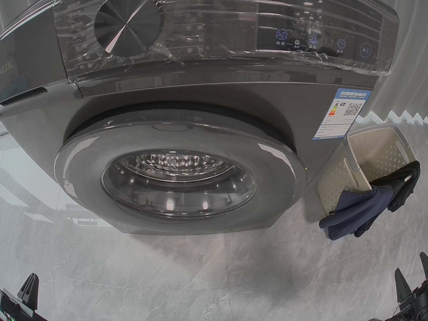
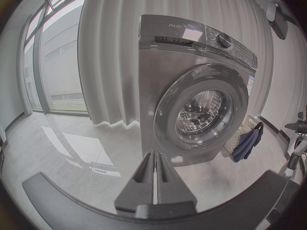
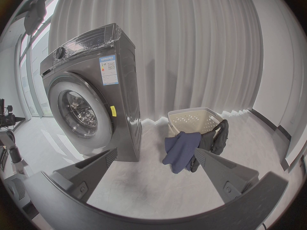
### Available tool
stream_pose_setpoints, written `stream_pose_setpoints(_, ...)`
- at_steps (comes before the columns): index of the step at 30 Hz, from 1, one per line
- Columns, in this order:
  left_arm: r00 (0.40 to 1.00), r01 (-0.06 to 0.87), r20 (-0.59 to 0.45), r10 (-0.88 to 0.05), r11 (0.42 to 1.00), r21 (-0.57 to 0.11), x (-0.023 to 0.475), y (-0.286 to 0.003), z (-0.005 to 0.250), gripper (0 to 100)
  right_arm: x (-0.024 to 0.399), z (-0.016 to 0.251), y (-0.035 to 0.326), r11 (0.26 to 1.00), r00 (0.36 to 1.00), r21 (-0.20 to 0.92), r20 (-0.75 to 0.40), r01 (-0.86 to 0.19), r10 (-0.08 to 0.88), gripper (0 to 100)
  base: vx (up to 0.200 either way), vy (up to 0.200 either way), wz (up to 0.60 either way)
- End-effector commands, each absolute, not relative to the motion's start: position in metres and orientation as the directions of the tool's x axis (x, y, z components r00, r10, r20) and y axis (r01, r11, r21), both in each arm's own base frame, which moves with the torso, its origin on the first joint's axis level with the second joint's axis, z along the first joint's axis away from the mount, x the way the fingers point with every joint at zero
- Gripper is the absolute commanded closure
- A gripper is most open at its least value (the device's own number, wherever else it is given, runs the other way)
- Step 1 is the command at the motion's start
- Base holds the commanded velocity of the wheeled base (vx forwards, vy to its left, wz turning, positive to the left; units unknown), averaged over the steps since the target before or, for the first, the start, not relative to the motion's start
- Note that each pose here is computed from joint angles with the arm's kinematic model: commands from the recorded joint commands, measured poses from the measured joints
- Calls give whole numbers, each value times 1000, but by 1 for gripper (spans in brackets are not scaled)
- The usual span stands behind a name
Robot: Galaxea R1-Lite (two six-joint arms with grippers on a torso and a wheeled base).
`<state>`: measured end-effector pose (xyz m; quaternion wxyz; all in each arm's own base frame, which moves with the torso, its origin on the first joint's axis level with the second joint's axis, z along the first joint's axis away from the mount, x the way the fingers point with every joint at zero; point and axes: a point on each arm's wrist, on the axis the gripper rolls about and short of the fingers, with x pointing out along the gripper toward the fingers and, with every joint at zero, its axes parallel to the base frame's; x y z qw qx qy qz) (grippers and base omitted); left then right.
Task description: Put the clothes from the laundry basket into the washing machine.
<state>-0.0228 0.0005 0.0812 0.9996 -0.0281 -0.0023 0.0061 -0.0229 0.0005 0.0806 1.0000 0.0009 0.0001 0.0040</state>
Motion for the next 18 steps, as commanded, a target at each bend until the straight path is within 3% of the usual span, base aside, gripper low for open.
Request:
stream_pose_setpoints(1, 1000, -12, 0, 12, 998, -57, -22, 1, 77, 100, -22, 75, 1, 1000, 1000, 2, -8, -9, 9, 0, 0, 0, 0)
stream_pose_setpoints(12, 1000, -14, -2, 14, 998, -58, -22, 1, 76, 100, -22, 75, 1, 1000, 1000, 2, -9, -9, 9, 0, 0, 0, 0)
stream_pose_setpoints(18, 1000, -14, -2, 14, 998, -57, -22, 1, 76, 100, -22, 75, 1, 1000, 1000, 2, -8, -9, 9, 0, 0, 0, 600)
